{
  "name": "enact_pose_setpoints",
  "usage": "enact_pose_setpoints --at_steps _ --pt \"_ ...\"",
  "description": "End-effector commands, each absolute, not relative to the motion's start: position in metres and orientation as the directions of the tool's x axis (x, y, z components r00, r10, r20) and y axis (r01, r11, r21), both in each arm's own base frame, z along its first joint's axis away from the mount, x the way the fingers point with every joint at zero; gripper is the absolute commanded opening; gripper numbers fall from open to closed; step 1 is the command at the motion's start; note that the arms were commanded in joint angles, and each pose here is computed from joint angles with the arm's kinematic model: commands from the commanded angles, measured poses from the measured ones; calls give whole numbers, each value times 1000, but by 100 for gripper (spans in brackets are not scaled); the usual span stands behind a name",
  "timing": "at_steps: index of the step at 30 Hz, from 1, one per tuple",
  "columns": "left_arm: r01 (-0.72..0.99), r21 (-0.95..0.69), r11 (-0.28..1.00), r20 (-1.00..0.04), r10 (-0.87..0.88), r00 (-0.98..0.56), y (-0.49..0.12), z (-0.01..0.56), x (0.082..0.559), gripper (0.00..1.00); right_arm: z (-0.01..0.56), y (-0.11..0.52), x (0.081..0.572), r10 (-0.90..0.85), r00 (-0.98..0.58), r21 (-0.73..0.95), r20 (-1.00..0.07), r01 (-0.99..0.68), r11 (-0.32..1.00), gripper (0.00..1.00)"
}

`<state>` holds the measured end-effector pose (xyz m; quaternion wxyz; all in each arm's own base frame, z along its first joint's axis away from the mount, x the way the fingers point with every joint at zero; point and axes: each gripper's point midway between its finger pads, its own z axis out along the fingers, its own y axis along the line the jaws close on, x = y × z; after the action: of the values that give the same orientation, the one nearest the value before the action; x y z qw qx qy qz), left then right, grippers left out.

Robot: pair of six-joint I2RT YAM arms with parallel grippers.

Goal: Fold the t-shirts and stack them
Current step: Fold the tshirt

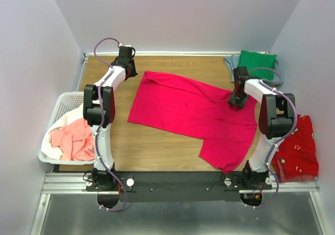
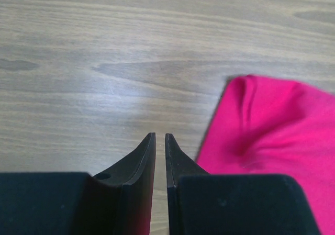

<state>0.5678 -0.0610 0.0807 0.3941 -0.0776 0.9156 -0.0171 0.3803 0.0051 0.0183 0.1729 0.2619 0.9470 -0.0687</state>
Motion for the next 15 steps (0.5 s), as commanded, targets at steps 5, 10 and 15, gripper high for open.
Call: enact_pose_setpoints --at_steps 5,10,15 --pt "134 -354 926 -670 -151 -727 -132 98 552 26 0 -21 347 446 -857 -199 -258 499 844 43" --pt "208 -522 827 -639 -218 -738 -177 115 554 28 -1 -18 349 447 -858 -186 -254 497 848 42" --pt "204 -590 781 -601 -256 -757 -202 117 559 31 -2 -16 350 448 -858 -176 -250 496 850 42"
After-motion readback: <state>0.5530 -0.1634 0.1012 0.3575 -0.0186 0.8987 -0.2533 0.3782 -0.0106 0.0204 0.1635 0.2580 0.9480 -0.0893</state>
